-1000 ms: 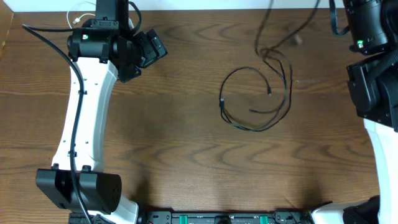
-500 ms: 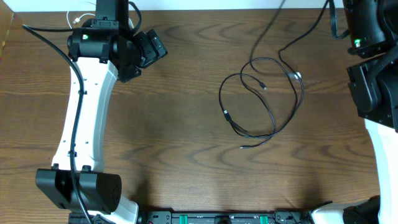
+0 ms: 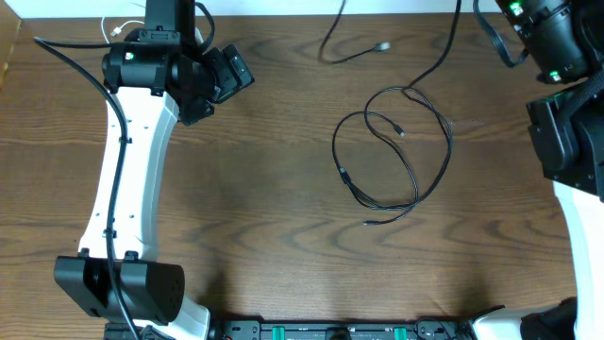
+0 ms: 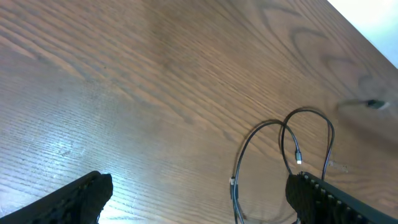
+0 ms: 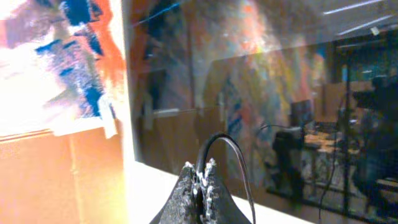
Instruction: Untangle cables
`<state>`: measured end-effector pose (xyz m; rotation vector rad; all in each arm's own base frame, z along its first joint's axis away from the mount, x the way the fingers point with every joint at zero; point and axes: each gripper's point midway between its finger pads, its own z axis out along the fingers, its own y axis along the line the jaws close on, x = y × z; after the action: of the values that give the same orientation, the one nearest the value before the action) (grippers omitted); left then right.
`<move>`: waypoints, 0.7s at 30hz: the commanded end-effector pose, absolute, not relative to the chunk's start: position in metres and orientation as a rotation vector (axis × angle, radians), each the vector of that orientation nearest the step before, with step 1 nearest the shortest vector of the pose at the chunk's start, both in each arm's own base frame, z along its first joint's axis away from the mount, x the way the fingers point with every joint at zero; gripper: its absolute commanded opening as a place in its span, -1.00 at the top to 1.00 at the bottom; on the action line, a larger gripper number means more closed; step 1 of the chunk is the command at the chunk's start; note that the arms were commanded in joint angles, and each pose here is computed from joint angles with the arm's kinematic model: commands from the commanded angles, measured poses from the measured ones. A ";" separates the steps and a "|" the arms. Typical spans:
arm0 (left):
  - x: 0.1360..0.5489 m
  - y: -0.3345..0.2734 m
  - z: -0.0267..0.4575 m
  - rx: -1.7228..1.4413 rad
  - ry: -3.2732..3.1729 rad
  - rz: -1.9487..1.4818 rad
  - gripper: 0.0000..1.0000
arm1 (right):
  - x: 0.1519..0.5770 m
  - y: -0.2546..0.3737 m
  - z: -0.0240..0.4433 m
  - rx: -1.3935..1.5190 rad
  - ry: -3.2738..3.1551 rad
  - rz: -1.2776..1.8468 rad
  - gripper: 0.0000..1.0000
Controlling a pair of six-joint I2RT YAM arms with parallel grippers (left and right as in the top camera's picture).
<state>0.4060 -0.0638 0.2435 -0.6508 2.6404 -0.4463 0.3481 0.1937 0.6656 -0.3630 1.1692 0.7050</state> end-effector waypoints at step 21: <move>0.368 -0.132 0.242 -0.070 2.796 -0.715 -0.91 | 0.463 0.201 0.466 0.182 1.926 0.872 0.98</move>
<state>0.3769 -0.1083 0.2436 -0.3931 2.7790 -0.6793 0.4421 0.2042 0.4765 -0.0369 1.9088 0.7897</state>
